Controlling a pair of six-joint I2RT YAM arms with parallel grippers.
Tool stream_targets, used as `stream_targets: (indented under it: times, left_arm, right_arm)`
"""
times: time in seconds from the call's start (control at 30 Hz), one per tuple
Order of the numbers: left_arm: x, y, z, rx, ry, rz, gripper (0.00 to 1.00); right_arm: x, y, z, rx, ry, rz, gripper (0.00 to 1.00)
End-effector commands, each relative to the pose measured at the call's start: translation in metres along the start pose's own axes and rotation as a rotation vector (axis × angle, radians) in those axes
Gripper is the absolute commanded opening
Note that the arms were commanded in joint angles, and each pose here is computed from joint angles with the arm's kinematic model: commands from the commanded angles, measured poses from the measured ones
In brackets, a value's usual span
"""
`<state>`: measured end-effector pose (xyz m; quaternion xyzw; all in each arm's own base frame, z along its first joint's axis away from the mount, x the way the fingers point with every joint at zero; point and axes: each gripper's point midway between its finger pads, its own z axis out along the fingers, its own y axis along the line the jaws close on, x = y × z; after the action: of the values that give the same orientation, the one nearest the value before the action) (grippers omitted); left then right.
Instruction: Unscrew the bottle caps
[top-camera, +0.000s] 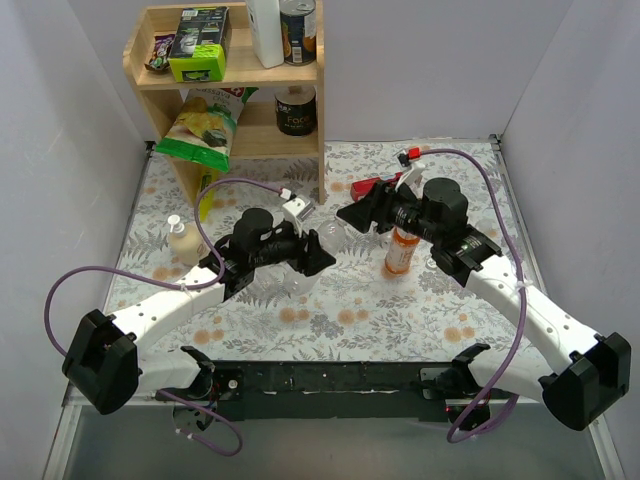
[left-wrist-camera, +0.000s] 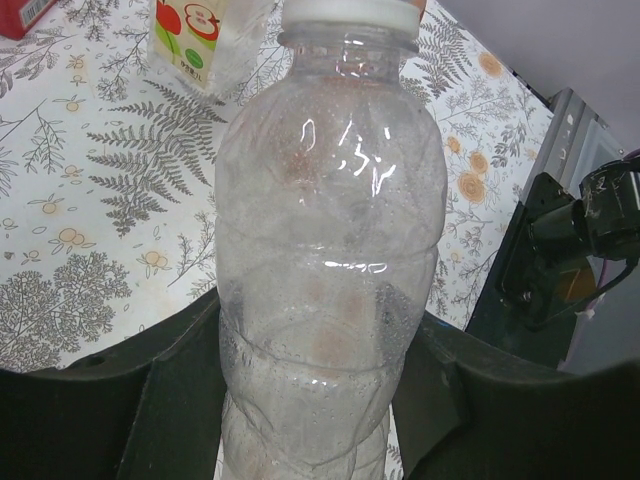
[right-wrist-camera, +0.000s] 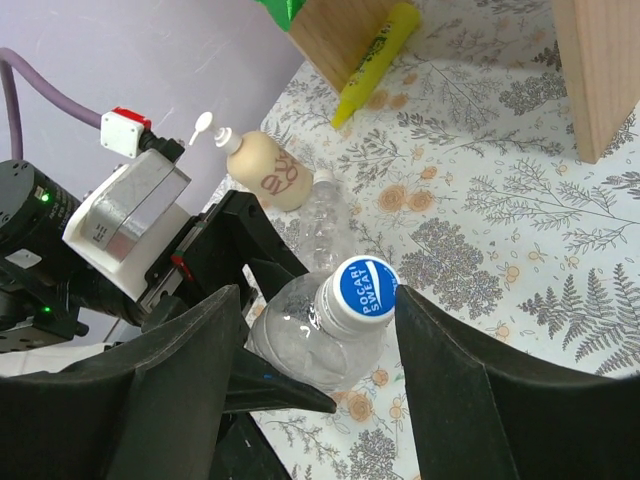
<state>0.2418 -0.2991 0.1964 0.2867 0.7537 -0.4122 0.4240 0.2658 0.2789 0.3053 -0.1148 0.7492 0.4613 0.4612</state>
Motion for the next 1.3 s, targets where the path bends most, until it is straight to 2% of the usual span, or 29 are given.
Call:
stream_targets:
  times: [0.0,0.33,0.67,0.9,1.2,1.27]
  left_arm:
    - [-0.025,-0.008,-0.002,-0.003,-0.054,0.058,0.28]
    - [-0.026,-0.003,-0.003,-0.048,-0.065,0.066,0.28]
    - [-0.020,-0.004,0.002,-0.053,-0.043,0.066,0.27]
    - [-0.011,-0.010,0.008,-0.036,-0.010,0.078,0.27]
    - [-0.007,-0.014,0.009,-0.037,0.003,0.091,0.27]
    - [-0.009,-0.013,0.009,-0.041,-0.001,0.090,0.27]
  right_arm:
    - [-0.016,0.012,0.004,-0.023,-0.022,-0.002,0.70]
    - [-0.004,-0.006,0.002,0.075,-0.004,-0.006,0.68]
    - [0.003,0.002,0.006,0.045,0.014,0.001,0.67]
    - [-0.008,0.005,0.012,0.040,-0.010,-0.032,0.65]
    - [-0.006,0.005,0.018,0.029,0.004,-0.034,0.60]
    - [-0.005,0.005,0.018,0.029,0.006,-0.033,0.55]
